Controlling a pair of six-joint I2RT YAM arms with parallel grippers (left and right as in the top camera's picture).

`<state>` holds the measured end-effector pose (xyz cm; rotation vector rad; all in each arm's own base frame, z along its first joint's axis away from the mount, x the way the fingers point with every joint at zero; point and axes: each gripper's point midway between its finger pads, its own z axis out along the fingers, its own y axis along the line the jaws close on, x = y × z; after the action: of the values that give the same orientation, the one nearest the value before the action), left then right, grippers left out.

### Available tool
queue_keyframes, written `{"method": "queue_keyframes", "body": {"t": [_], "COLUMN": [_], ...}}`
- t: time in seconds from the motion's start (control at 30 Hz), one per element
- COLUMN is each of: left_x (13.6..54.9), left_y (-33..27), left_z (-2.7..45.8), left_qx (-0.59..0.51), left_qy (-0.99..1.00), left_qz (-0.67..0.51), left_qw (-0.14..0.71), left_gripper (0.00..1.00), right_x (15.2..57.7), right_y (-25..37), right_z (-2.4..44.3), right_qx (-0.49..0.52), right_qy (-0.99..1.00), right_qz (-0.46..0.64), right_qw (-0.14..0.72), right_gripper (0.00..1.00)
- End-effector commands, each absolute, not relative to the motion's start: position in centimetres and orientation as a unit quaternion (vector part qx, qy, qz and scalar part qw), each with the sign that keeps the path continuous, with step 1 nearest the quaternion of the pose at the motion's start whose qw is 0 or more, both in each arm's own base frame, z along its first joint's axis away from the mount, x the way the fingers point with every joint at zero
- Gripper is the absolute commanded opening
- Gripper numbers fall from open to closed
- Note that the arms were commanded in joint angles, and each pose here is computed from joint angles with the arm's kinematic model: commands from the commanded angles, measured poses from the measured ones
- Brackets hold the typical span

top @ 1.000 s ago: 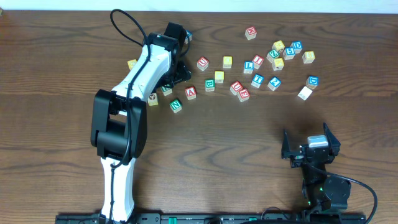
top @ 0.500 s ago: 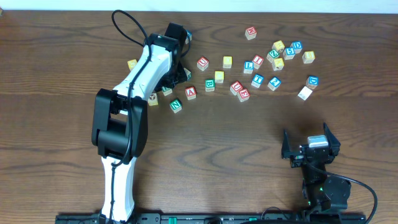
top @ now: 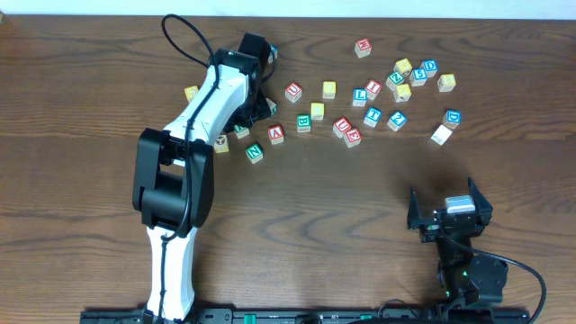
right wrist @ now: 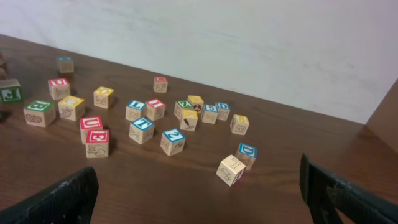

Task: Spell out ROBOT
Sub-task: 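Lower the left gripper and close it on the green R block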

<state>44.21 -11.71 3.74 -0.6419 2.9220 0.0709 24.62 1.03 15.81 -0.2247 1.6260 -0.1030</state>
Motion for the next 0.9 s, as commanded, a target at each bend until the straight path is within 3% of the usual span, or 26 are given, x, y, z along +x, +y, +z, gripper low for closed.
{"method": "queue_keyframes", "body": {"t": [0.0, 0.87], "left_x": [43.9, 42.7], "left_y": [-10.8, -10.6], "left_z": [2.6, -1.1], "left_qx": [-0.220, -0.217], "left_qy": [0.972, 0.974], "left_qz": [0.044, 0.058], "left_qw": [0.067, 0.032], "left_gripper": [0.65, 0.64], "right_x": [24.6, 24.6], "right_y": [0.9, 0.9], "right_z": [15.8, 15.8], "right_qx": [-0.092, -0.092], "right_qy": [0.726, 0.726], "right_qz": [-0.043, -0.043], "right_qw": [0.680, 0.680], "right_gripper": [0.99, 0.99]}}
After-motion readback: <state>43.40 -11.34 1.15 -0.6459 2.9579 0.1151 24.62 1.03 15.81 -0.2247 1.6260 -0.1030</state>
